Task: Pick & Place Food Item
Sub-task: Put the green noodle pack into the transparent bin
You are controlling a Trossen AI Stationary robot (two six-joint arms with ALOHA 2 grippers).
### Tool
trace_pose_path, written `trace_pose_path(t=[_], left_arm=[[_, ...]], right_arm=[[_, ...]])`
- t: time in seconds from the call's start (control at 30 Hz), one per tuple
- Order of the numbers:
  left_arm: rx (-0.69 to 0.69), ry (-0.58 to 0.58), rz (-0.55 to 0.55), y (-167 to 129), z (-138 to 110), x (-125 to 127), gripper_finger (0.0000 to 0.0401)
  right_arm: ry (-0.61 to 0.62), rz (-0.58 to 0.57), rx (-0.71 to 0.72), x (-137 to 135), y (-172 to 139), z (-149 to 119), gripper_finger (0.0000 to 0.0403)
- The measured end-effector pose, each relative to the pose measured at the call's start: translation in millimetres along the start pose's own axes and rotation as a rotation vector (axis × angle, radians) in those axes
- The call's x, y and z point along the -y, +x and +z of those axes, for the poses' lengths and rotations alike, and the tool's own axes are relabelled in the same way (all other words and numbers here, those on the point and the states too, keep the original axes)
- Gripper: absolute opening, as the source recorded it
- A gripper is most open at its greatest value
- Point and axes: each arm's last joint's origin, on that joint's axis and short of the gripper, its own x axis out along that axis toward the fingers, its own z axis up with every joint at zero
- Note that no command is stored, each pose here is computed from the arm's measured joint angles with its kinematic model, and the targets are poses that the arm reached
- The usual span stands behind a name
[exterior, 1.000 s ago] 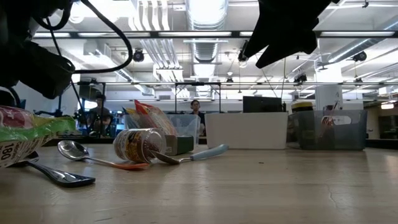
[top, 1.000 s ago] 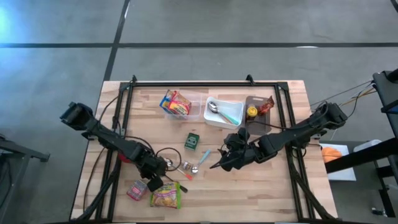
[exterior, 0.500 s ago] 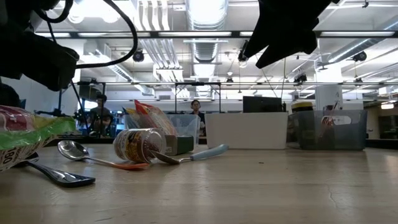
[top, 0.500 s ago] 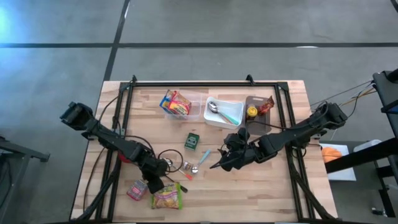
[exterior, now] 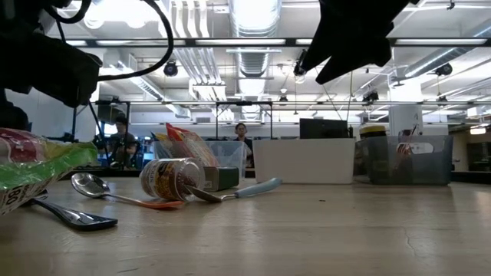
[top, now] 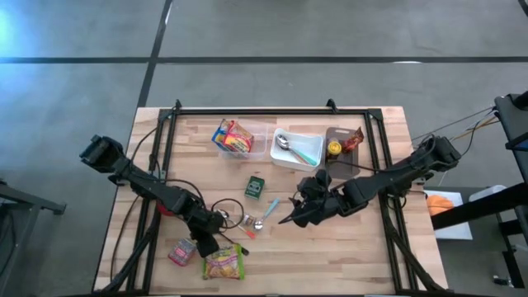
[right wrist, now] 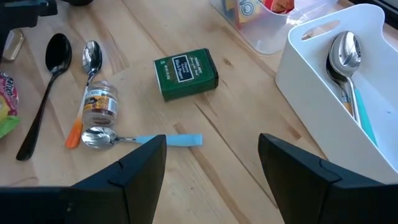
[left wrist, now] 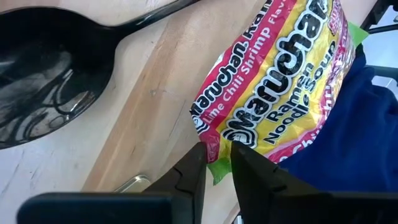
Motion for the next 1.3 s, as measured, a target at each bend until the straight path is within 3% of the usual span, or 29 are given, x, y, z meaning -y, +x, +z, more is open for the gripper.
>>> trace_pose_path(t=[0.3, 0.7, 1.07, 1.3], left_arm=[[0.018, -0.003, 0.008, 0.0, 0.5, -0.3, 0.0004], [0.047, 0.024, -0.022, -5.8, 3.5, 12.4, 0.0001], [0.168, 0.085, 0.054, -9.0, 8.4, 11.8, 0.0000], [0.151, 0.100, 0.046, -9.5, 9.1, 11.7, 0.0000]], right_arm=[[-0.008, 0.006, -0.001, -1.4, -1.4, -1.5, 0.0253], [-0.020, 0.006, -0.002, -1.4, -1.4, -1.5, 0.0253], [-0.020, 0.006, -0.002, -1.4, -1.4, -1.5, 0.0253], [-0.023, 0.006, -0.002, -1.4, -1.4, -1.5, 0.0253]])
